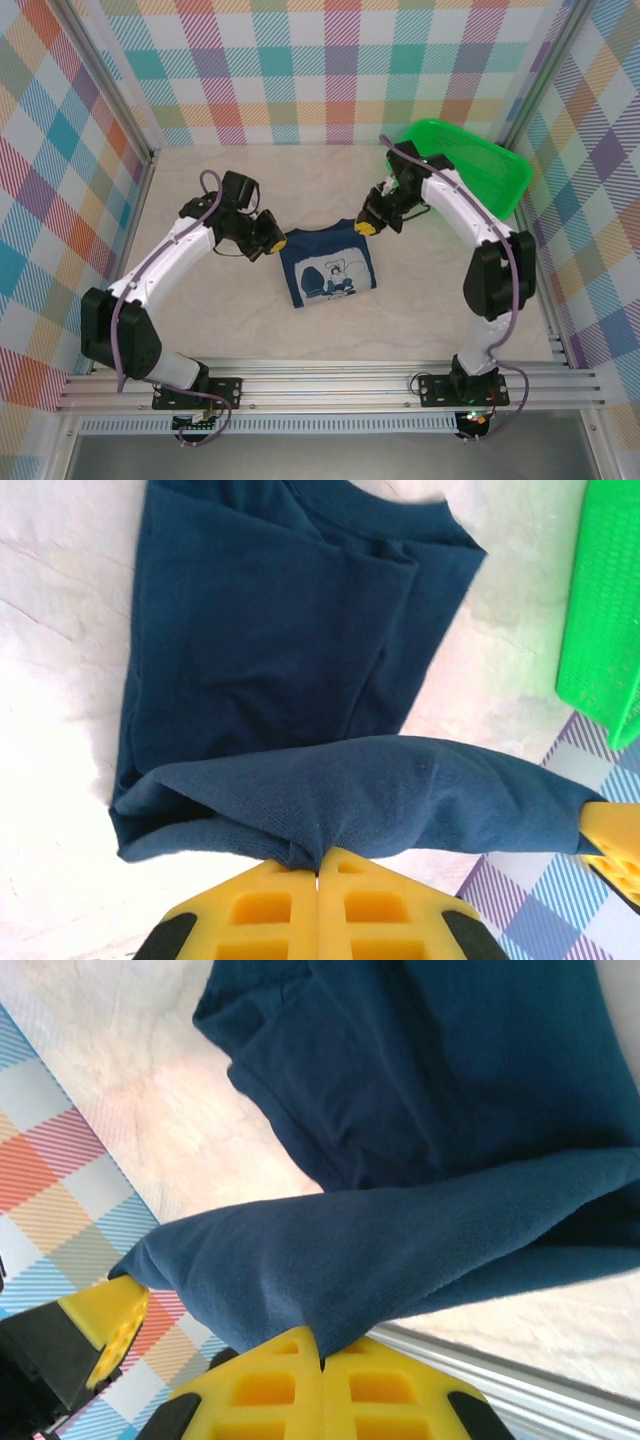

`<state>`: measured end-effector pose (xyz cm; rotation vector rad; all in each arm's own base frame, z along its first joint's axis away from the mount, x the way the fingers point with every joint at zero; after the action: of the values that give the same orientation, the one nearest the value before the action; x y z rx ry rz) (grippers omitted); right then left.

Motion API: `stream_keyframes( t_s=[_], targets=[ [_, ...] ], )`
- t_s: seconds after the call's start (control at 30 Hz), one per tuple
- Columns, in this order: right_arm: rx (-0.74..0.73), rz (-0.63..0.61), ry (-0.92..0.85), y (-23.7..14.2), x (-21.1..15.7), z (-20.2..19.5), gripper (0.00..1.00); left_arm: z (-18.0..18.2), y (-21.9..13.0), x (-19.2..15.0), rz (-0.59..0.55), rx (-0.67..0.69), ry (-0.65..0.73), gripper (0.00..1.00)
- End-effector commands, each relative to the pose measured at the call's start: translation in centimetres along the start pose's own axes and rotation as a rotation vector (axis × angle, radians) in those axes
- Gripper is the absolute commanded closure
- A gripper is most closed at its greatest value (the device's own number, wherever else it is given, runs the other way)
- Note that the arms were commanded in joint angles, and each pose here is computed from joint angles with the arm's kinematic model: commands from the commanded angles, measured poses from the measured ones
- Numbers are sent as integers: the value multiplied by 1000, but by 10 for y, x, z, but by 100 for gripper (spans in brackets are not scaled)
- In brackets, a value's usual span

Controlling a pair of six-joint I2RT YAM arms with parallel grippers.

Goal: Fold and stack the t-shirts

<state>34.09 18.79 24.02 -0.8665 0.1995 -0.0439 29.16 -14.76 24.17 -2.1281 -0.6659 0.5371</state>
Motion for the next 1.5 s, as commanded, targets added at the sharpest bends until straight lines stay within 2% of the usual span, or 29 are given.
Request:
stream_keyframes(
  t_s=[0.0, 0.13, 0.23, 0.33, 0.4, 0.43, 0.5, 0.6, 0.7, 0.77, 0.83, 0.93, 1.13, 1.33, 1.47],
  targets=[
    [33, -5, -10, 12, 28, 5, 100, -4, 10, 29, -43, 6, 5, 100],
    [31, -12, -6, 32, 71, 5, 100, -9, 35, 63, -66, 36, -17, 100],
    [31, -21, -16, 46, 99, 6, 91, -16, 51, 84, -89, 52, -8, 100],
    [14, -36, -34, 55, 116, 3, 74, -28, 57, 99, -131, 48, 52, 84],
    [-19, -74, -71, 49, 119, 3, 60, -33, 46, 101, -189, 55, 70, 57],
    [-36, -92, -89, 45, 117, 4, 57, -34, 39, 99, -218, 59, 82, 50],
    [-66, -157, -145, 28, 107, 8, 53, -30, 21, 89, -275, 85, 91, 46],
    [-96, -251, -196, 7, 83, 3, 49, -6, 12, 59, -256, 81, 37, 47],
    [-81, -276, -189, 3, 50, -14, 51, 20, 34, 26, -151, 86, 12, 49],
    [-62, -273, -182, 6, 28, -25, 53, 39, 51, 17, -112, 112, -20, 50],
    [-63, -267, -188, 9, 7, -34, 54, 51, 64, 18, -106, 95, -56, 54],
    [-39, -254, -201, 11, -17, -42, 52, 47, 85, 26, -94, 57, -37, 55],
    [-46, -214, -198, 8, -36, -50, 52, 37, 117, 35, -47, 108, 9, 62],
    [-32, -221, -185, 3, -44, -50, 53, 29, 140, 44, -38, 170, 32, 80],
    [-31, -224, -176, 0, -48, -51, 53, 18, 140, 57, -105, 242, 57, 94]
  ],
)
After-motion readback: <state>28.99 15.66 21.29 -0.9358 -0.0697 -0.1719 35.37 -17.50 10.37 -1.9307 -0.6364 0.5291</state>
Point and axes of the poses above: each hand's point on the last joint's axis, 136 mm out from that joint toward the fingers, its own y axis out along the fingers, its own z axis along the line the jaws close on, x = y × z, the point moved 8 cm from there along -y, back along the fingers, and after that the axes turned 9 degrees about -y, right-handed, at the moved point
